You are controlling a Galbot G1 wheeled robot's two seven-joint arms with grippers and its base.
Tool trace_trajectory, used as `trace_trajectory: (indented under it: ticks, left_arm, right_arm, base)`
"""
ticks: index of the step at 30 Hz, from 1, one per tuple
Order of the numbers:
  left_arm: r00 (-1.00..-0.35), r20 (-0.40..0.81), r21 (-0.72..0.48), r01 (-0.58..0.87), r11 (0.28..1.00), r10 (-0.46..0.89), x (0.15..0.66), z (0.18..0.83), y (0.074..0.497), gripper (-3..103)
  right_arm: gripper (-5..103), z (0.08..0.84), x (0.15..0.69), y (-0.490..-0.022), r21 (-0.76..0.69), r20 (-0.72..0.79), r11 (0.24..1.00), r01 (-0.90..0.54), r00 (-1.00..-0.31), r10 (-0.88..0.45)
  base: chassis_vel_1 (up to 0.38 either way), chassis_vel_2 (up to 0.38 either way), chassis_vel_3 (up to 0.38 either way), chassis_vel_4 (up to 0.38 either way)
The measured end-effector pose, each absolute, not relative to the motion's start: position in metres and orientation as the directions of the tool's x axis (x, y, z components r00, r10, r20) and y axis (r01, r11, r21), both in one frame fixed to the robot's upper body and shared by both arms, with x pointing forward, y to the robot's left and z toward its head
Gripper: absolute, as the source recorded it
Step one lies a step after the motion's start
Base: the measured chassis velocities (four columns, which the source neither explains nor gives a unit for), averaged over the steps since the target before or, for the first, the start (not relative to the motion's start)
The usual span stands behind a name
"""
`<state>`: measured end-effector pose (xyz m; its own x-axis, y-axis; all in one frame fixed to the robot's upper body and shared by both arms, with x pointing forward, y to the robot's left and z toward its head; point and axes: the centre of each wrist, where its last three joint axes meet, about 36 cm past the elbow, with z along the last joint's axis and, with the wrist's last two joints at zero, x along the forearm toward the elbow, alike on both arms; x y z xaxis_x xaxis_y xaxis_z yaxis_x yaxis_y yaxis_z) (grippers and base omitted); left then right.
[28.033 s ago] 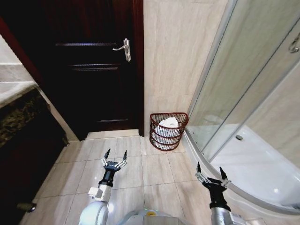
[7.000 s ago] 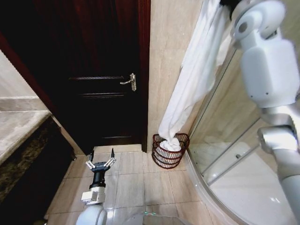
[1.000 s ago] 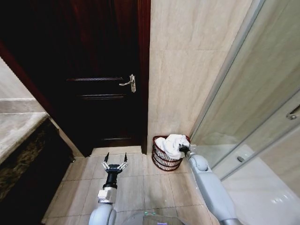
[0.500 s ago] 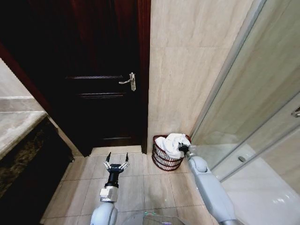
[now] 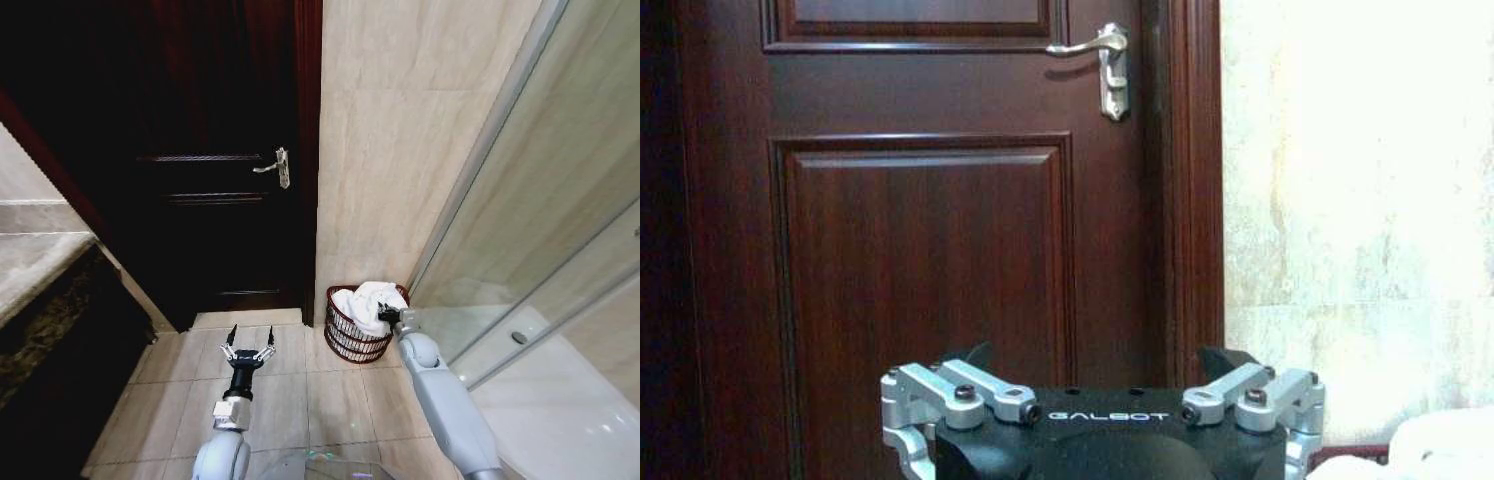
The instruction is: Discard the used towel into the hamper.
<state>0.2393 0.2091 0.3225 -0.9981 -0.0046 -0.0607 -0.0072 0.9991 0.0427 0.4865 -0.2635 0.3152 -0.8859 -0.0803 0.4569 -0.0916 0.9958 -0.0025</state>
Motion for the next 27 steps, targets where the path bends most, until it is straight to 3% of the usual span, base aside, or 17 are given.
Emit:
trace_trajectory:
  ticks: [27]
  left_arm:
    - [-0.998,-0.063,0.030,-0.001,1.000,0.001,0.2432,0.3174,0.2099,100]
  right_arm:
    - [7,0.3210,0.4892,-0.2636,-0.010,0.455,0.998,-0.067,-0.889,-0.055]
  base:
    - [0.000,0.000,0.000,0.000]
